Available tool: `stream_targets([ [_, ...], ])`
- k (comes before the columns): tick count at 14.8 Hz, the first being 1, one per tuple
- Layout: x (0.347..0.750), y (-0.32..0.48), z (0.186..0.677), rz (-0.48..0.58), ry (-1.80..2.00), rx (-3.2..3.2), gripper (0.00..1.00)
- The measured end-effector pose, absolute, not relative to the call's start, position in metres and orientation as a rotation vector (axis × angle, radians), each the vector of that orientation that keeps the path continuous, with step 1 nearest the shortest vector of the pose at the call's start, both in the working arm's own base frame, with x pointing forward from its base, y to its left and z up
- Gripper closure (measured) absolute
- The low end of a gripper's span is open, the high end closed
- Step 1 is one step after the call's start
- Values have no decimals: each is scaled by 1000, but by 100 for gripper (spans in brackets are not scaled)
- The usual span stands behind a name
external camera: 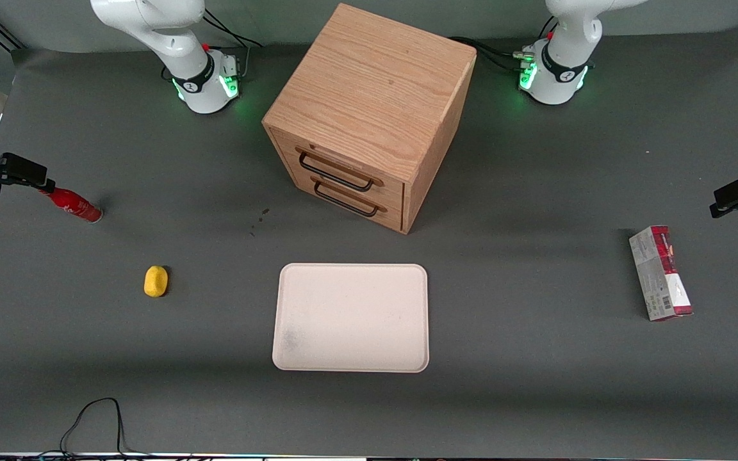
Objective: Place coke bottle on tray
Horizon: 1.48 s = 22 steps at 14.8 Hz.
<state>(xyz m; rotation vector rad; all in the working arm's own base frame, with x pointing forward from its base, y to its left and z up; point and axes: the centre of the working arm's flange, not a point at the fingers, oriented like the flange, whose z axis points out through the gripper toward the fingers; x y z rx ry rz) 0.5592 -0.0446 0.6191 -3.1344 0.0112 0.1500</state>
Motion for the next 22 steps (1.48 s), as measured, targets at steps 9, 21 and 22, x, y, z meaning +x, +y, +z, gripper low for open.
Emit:
stream_targets([
  [9,558,-51,619,161,30,-3137,0],
  [21,406,-131,645,146,207,-3185,0],
  [22,394,-141,644,133,203,-3193,0],
])
